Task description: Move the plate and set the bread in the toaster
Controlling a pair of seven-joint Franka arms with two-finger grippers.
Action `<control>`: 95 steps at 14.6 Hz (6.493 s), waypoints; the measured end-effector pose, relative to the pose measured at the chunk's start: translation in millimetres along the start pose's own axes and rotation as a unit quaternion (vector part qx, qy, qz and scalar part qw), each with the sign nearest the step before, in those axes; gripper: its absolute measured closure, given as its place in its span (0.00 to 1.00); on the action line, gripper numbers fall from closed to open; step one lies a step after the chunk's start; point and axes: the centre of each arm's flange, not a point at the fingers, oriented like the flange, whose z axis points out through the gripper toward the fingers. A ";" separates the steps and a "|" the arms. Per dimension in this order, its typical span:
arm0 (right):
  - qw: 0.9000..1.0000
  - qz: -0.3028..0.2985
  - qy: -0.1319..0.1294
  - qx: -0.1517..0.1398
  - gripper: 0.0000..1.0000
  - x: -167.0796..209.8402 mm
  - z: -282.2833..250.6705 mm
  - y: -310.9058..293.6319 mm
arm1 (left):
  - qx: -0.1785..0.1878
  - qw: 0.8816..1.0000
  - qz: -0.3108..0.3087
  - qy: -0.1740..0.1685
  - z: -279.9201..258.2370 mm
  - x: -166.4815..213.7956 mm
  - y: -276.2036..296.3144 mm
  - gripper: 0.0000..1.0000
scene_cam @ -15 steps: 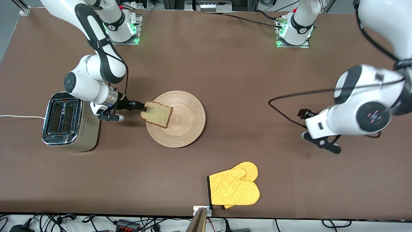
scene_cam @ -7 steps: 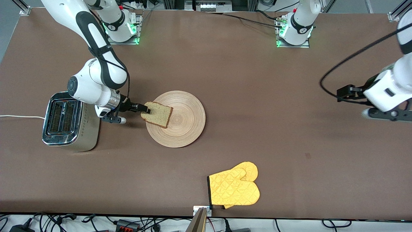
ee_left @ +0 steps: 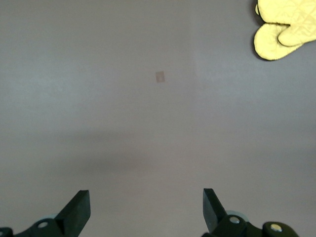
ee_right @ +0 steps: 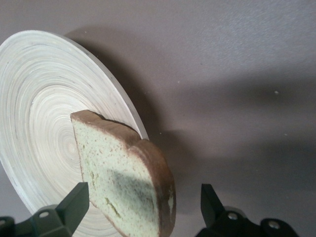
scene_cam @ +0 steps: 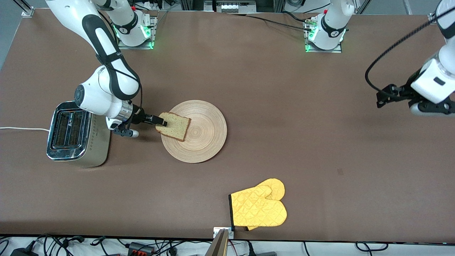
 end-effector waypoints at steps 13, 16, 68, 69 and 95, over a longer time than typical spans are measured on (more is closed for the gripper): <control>1.000 -0.005 0.011 0.022 0.69 9.2 -1.8 -7.4 | 0.000 1.000 -0.003 -0.007 1.8 -14.0 -2.4 0.00; 1.000 -0.005 0.011 0.022 0.78 9.1 -1.7 -7.7 | 0.000 1.000 -0.002 -0.012 2.8 -15.2 -1.7 0.00; 0.903 -0.149 -0.139 -0.379 0.92 156.9 -287.9 -0.7 | 0.001 1.000 0.003 -0.022 3.8 -17.6 4.7 0.00; 0.903 -0.152 -0.134 -0.379 0.92 159.3 -285.9 -0.8 | 0.001 1.000 0.003 -0.022 3.8 -17.6 4.7 0.00; 0.954 -0.195 -0.025 -0.224 0.00 134.4 -360.5 -72.1 | 0.001 1.000 0.001 -0.022 3.9 -17.6 3.3 0.00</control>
